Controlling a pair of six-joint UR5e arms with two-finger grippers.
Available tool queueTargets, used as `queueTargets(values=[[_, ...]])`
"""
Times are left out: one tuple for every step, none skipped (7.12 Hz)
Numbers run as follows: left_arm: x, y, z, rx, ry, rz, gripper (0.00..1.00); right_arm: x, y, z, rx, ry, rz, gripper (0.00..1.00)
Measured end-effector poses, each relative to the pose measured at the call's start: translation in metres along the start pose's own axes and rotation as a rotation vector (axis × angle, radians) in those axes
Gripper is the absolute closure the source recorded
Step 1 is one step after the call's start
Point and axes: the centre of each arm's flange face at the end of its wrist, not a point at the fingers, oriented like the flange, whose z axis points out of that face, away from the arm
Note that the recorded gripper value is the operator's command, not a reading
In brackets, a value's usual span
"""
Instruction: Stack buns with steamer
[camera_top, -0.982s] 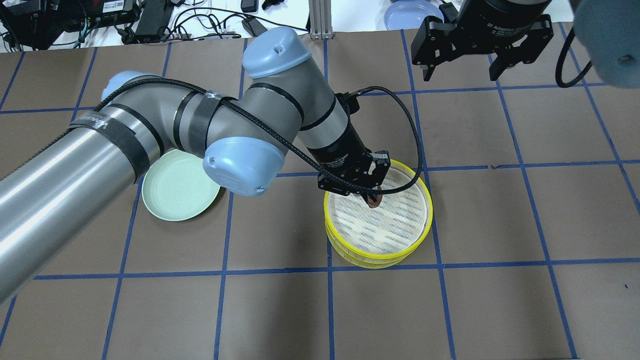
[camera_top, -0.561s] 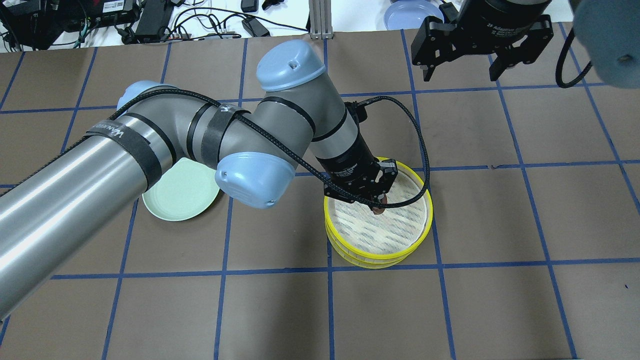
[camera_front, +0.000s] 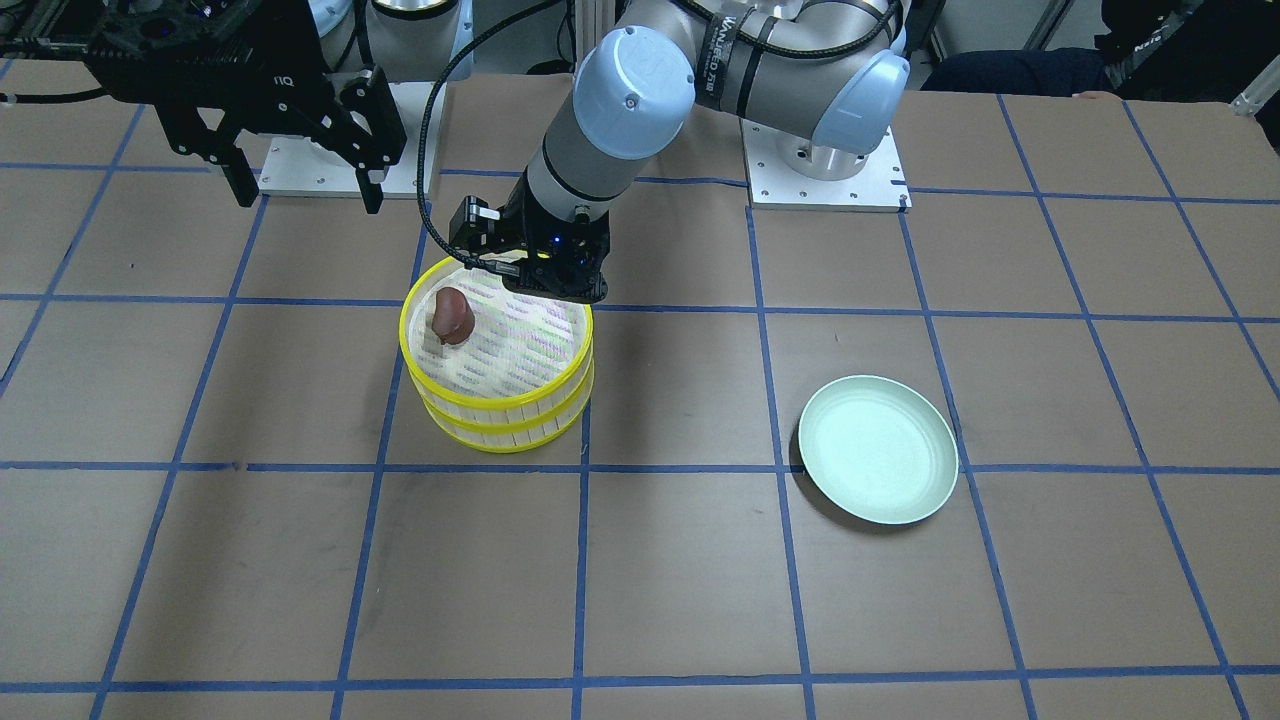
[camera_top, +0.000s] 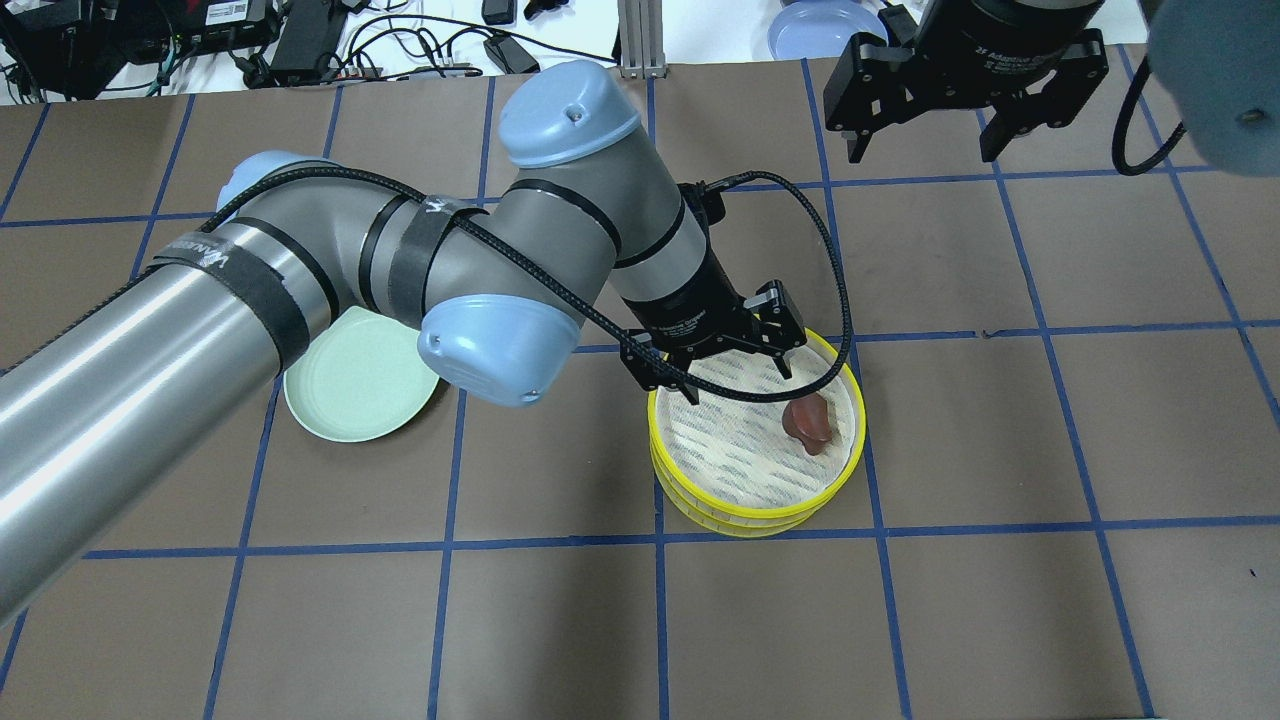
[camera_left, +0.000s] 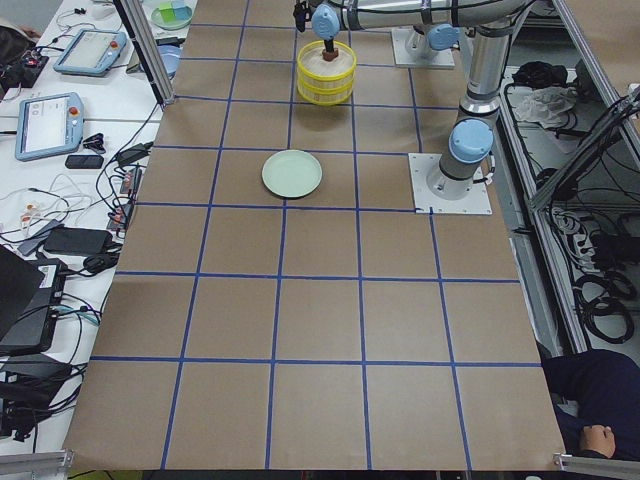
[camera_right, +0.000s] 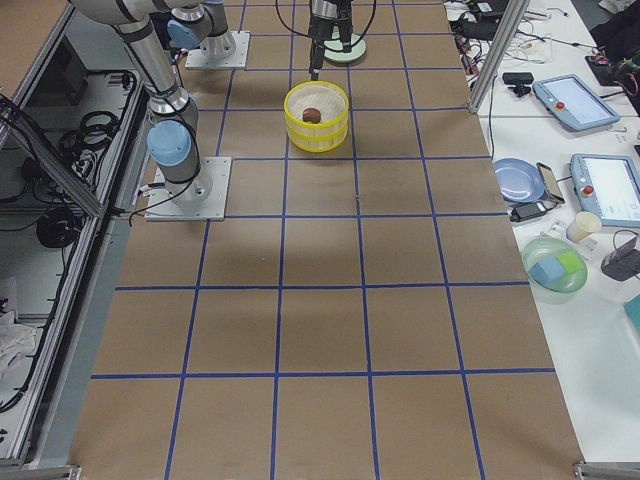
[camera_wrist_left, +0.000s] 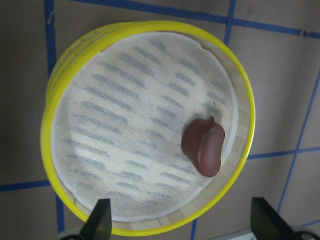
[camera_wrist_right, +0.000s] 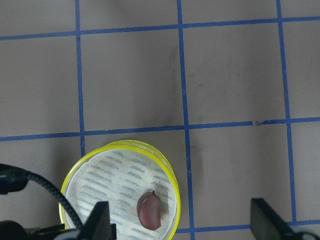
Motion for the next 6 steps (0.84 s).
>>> queueTargets(values=[[-0.013,-0.011,-0.021,0.076,-0.074,0.005,0.00,0.000,0.000,0.000,0.000,0.000,-0.001,0.00],[-0.027,-0.024,-0.055,0.165,-0.190,0.041,0.00,0.000,0.000,0.000,0.001,0.000,-0.002,0.00],[-0.044,-0.038,-0.096,0.224,-0.312,0.083,0.00,0.000,0.000,0.000,0.001,0.000,-0.002,0.00],[-0.070,-0.051,-0.141,0.259,-0.396,0.101,0.00,0.000,0.000,0.000,0.001,0.000,-0.002,0.00],[-0.101,-0.061,-0.179,0.283,-0.431,0.096,0.00,0.000,0.000,0.000,0.000,-0.001,-0.003,0.00],[-0.133,-0.069,-0.207,0.291,-0.440,0.080,0.00,0.000,0.000,0.000,0.000,-0.001,-0.004,0.00]])
